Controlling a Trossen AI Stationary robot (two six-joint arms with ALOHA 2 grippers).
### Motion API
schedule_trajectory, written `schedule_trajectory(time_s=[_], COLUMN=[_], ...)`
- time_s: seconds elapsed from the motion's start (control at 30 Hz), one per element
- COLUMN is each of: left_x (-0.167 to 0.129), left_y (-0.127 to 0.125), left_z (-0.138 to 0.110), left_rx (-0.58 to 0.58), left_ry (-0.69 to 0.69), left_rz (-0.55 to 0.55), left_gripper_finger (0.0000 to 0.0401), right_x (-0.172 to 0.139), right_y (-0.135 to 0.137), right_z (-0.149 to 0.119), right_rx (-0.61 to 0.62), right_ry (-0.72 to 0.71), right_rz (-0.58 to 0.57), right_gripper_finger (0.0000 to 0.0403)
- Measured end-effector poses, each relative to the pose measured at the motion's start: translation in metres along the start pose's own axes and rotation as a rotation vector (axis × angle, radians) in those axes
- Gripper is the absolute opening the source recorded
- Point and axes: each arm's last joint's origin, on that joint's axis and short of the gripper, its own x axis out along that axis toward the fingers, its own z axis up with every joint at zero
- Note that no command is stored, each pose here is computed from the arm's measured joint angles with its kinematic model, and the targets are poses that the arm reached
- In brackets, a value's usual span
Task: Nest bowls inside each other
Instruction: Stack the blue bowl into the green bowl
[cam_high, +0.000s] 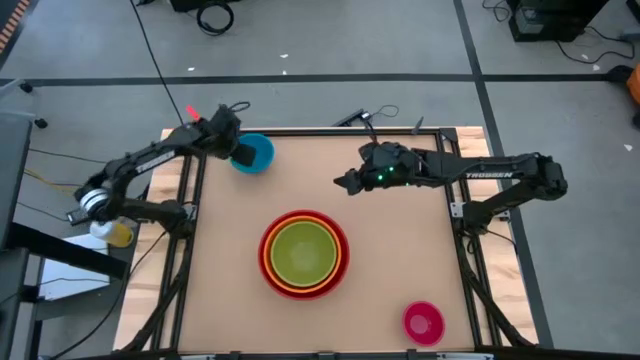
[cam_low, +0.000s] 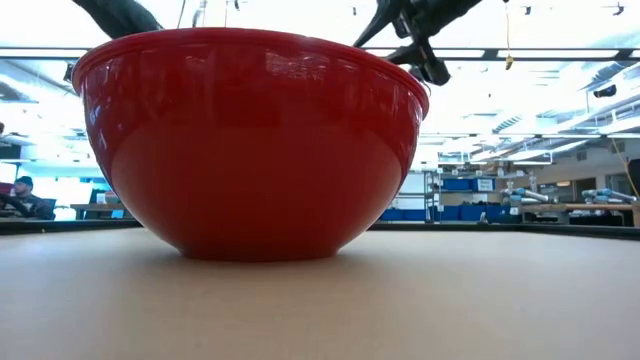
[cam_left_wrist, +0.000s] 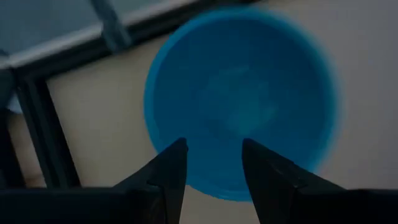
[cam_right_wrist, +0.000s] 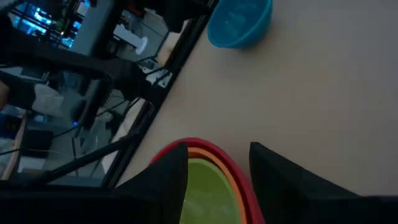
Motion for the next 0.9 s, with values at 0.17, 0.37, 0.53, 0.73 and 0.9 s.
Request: schedule_trajectory(time_s=[0.17, 0.37, 0.53, 0.73, 0.9], left_x=[0.035, 0.05, 0.06, 0.086, 0.081], left_y=[0.02, 0.029, 0.031, 0.033, 0.028], left_z=[0.006, 0.009, 0.018, 0.016, 0.02], left_rx=[-0.024, -0.045, -0.035, -0.002, 0.003], left_ry=[0.134, 0.157, 0.103, 0.183, 0.154], left_rz=[0.048, 0.077, 0.05, 0.043, -0.055], left_gripper_finger=[0.0156, 0.0156, 0.0155, 0.0106, 0.002], right_x=[0.007, 0.013, 0.018, 0.02, 0.02], right_y=[-0.002, -0.003, -0.004, -0.004, -0.005], right_z=[-0.004, -0.013, -0.018, -0.017, -0.016], right_rx=[0.004, 0.014, 0.015, 0.026, 0.045], right_ry=[0.02, 0.067, 0.084, 0.069, 0.04], right_rz=[-0.02, -0.055, -0.071, -0.074, -0.092], right_gripper_finger=[0.0174, 0.0174, 0.0174, 0.0174, 0.0174])
